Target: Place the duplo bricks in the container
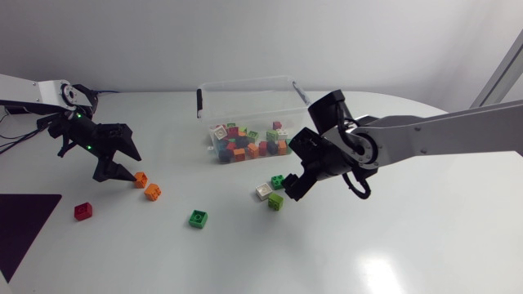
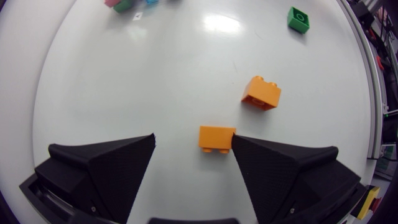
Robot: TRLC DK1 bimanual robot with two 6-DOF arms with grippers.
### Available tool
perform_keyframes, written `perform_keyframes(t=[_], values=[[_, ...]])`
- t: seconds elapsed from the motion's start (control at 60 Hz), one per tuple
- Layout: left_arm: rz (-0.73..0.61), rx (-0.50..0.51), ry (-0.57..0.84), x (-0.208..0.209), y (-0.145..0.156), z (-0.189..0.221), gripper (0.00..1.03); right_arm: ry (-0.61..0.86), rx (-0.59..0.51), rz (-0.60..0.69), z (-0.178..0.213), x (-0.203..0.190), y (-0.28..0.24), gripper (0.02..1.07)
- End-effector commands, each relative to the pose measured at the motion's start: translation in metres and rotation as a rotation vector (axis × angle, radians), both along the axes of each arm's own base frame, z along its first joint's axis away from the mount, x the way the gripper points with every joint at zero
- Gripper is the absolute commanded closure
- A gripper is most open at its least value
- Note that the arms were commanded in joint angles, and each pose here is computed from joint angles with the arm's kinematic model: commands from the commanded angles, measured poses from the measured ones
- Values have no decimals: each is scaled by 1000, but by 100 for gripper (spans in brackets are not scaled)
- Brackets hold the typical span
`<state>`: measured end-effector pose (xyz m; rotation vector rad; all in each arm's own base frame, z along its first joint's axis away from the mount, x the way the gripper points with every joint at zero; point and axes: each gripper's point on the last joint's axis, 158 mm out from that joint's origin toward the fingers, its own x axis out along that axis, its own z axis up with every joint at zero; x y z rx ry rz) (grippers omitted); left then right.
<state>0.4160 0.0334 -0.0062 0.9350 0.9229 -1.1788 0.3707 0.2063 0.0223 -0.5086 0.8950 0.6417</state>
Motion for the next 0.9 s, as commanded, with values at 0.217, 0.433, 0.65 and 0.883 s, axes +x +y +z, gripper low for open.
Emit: perform_keyframes(t=[0.217, 0.433, 0.65, 0.883], values=[[-118, 1, 80, -23, -6, -20, 45, 60, -13, -116, -25, 16, 19, 12], [-145, -1, 110, -34, -12, -25, 73, 75, -52, -163, -39, 28, 29, 16], [-162, -7, 117, -40, -20, -28, 73, 115, -92, -181, -62, 39, 31, 31], [-138, -21, 39, -28, -31, -18, 5, 131, -103, -207, -70, 41, 21, 61]])
